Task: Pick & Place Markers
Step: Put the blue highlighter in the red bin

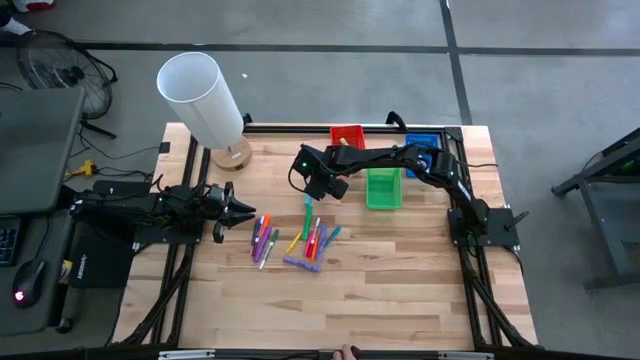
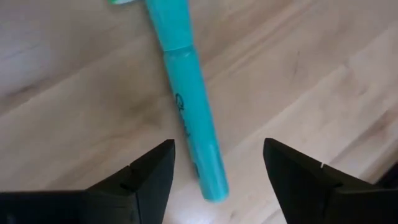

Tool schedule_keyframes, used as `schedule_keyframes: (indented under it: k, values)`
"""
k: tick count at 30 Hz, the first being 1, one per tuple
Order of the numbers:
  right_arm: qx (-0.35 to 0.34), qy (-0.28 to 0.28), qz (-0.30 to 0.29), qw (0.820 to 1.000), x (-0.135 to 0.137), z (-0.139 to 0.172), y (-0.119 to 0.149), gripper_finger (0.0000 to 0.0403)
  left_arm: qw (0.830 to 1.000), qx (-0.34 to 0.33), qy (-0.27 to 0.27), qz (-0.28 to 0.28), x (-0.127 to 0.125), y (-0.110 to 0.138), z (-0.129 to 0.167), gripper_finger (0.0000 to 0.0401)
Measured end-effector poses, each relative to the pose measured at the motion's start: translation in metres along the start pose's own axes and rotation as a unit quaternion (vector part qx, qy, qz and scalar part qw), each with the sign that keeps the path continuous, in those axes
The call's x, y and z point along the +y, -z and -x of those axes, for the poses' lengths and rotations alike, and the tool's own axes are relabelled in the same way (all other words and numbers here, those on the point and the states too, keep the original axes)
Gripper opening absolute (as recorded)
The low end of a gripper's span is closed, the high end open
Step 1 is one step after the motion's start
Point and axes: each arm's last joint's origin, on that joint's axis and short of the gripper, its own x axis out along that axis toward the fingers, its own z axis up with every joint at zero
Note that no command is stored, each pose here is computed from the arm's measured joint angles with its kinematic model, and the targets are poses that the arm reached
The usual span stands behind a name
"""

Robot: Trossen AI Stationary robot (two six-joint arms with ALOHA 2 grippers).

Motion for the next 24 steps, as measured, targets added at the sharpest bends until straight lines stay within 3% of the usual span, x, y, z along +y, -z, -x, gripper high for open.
schedule_keyframes:
  k: [6,13,24]
  values:
    - [-0.016,-0.018,-0.01,1.0,0.0,-0.006,-0.001,0.0231,1.0,0.0,0.0,0.0,0.0,0.0,0.0,0.0083]
    - [-0.052,-0.081,-0.08,0.992,-0.006,-0.021,-0.003,0.0225,1.0,0.0,0.001,0.0,0.0,0.0,0.0,0.0083]
    - [-0.044,-0.158,-0.152,0.975,0.001,-0.025,-0.005,0.0218,1.0,0.0,0.0,0.0,0.0,0.0,0.0,0.0083]
